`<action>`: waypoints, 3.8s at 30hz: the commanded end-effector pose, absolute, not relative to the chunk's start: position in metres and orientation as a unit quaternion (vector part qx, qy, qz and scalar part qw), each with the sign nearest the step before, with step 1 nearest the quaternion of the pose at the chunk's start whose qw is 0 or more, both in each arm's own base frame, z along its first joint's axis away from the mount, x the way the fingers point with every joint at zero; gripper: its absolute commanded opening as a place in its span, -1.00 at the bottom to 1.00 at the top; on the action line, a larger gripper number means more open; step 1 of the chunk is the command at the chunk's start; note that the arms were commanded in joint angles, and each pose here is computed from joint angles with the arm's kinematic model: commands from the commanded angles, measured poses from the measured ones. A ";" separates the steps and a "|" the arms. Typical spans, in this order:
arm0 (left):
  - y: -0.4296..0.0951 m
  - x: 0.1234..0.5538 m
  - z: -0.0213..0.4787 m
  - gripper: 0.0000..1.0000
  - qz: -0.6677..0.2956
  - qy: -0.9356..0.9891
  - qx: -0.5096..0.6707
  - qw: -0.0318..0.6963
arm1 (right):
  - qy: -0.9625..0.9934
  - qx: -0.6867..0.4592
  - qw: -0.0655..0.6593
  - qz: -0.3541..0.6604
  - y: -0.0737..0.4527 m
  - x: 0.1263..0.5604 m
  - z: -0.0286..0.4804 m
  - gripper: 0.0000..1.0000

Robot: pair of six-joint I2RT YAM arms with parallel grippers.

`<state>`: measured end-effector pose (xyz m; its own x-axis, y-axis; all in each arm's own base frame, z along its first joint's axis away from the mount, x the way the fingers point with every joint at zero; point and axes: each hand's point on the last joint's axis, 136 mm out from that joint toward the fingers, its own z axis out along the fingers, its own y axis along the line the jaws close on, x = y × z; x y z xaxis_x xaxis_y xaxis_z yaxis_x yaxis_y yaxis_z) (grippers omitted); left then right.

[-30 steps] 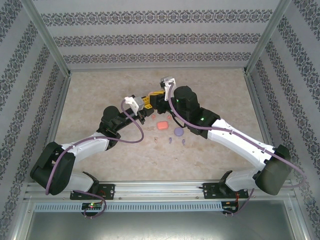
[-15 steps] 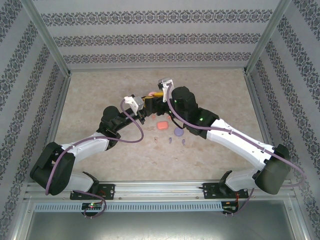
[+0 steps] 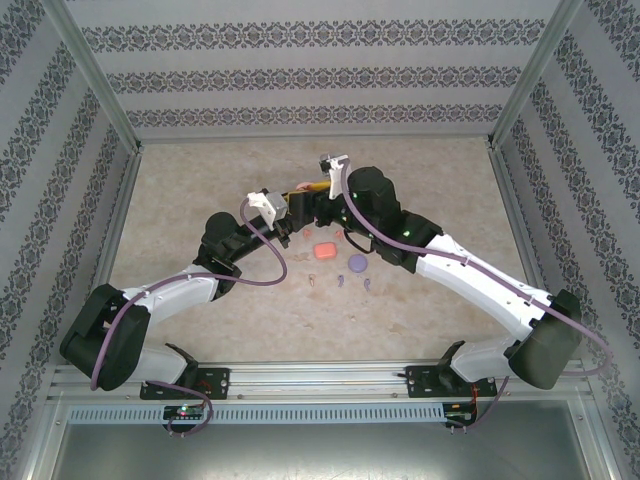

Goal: Insert the wireless bluetooth earbuds into the charging case

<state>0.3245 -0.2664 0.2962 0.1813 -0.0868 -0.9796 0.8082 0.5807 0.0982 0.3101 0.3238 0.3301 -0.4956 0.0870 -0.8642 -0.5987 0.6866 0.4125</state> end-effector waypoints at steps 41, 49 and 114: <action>-0.278 0.308 0.328 -1.00 -0.341 0.502 0.360 0.709 | 0.793 -0.179 0.451 0.368 0.320 0.298 0.374 -0.66; -0.277 0.307 0.331 -1.00 -0.339 0.499 0.361 0.711 | 0.801 -0.181 0.441 0.363 0.331 0.304 0.364 -0.67; -0.195 0.291 0.314 -1.00 -0.255 0.537 0.232 0.770 | 0.973 -0.060 0.187 0.121 0.287 0.258 0.100 0.21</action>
<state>0.2933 -0.2066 0.2925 0.2296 -0.0867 -0.9694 0.6688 0.7377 0.0925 0.2501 0.2742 0.0956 -0.9223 -0.1114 -0.3701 -0.1991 0.9577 0.2079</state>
